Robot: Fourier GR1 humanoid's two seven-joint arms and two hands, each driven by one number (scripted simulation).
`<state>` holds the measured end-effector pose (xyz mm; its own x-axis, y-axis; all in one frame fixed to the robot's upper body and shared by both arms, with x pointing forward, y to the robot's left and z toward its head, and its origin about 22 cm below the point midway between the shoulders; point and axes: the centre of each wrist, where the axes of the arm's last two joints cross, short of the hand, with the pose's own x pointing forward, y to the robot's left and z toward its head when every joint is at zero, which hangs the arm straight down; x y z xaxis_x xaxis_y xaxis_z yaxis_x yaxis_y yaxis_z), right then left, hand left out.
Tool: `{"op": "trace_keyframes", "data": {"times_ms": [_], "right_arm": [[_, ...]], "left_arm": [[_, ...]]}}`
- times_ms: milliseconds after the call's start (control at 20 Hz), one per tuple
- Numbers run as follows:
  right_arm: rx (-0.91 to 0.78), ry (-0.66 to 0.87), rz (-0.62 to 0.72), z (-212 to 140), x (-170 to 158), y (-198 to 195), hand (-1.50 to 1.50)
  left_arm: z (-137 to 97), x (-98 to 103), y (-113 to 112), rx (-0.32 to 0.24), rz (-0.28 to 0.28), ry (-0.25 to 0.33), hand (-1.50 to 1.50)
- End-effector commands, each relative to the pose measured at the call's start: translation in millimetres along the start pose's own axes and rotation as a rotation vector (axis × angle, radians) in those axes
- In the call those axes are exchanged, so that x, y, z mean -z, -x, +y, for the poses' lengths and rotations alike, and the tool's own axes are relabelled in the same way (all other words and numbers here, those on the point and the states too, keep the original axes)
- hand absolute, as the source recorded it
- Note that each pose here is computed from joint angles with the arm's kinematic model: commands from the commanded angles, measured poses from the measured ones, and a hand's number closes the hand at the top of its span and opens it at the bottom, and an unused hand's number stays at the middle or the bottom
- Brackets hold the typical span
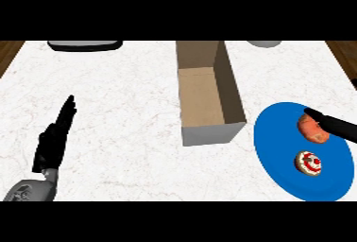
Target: Pick the cupcake from the plate and place it in the cardboard box
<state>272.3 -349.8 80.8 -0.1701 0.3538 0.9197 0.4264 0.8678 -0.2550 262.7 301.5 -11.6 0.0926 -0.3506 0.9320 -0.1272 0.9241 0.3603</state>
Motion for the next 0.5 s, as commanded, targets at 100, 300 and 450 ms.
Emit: {"op": "trace_keyframes", "data": {"times_ms": [100,300,450], "right_arm": [[0.019,0.179,-0.016,-32,-45,14,-1.50],[-0.252,-0.023,0.039,-68,-34,0,-1.50],[-0.469,-0.151,0.095,-89,-40,-18,-1.50]], "left_arm": [[-5,-8,-24,-0.002,0.034,0.020,0.00],[1,-12,-28,0.016,0.027,0.039,0.00],[5,-29,-9,0.007,0.055,0.021,0.00]]}}
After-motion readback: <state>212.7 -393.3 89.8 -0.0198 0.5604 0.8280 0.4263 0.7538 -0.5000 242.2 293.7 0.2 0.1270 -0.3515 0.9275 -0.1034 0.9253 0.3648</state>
